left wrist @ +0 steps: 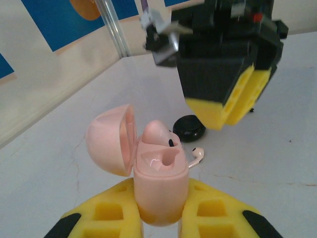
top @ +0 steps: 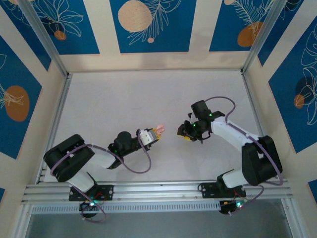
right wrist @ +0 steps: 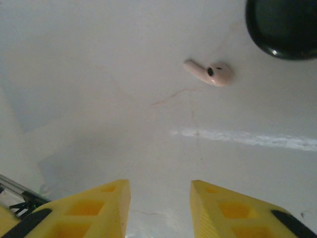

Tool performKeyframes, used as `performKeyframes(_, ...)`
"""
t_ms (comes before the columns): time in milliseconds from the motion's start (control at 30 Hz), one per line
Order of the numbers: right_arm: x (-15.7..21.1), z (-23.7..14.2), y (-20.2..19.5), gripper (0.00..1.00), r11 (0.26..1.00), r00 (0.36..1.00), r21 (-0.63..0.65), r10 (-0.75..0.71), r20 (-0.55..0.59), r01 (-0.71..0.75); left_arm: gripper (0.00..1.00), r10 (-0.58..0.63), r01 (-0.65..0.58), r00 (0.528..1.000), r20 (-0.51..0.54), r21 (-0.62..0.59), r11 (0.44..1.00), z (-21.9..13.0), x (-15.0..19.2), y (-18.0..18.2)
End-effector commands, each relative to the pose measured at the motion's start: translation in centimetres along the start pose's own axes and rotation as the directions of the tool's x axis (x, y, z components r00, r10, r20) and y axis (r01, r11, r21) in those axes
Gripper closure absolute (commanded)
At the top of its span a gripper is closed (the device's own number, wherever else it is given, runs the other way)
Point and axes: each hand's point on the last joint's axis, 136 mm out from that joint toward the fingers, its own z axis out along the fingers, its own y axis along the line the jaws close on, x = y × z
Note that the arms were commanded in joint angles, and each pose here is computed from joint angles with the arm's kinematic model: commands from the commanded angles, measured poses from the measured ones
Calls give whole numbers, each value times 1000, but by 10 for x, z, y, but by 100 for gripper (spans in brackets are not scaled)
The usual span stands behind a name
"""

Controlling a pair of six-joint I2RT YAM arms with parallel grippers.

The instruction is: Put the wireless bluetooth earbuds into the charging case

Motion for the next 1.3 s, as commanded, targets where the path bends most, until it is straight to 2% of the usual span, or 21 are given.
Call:
performKeyframes(0,1,12,-7,58,997,997,34,72,-29,-71,85,19,-18,999,39,-34,999,-4,-12,9)
performKeyframes(467,-39,41,-15,55,996,997,53,71,-27,-70,85,32,-31,999,31,-38,999,-3,-14,11)
performKeyframes(967,-86,50,24,56,999,1000,-21,-25,1,25,85,57,-57,998,11,-46,997,-5,-15,13)
performKeyframes(1033,-85,47,25,56,999,999,7,-41,-3,41,85,59,-58,998,6,-48,997,-4,-14,13)
performKeyframes(1267,-71,22,16,57,969,995,228,-97,2,93,85,58,-57,998,2,-43,997,-4,-14,13)
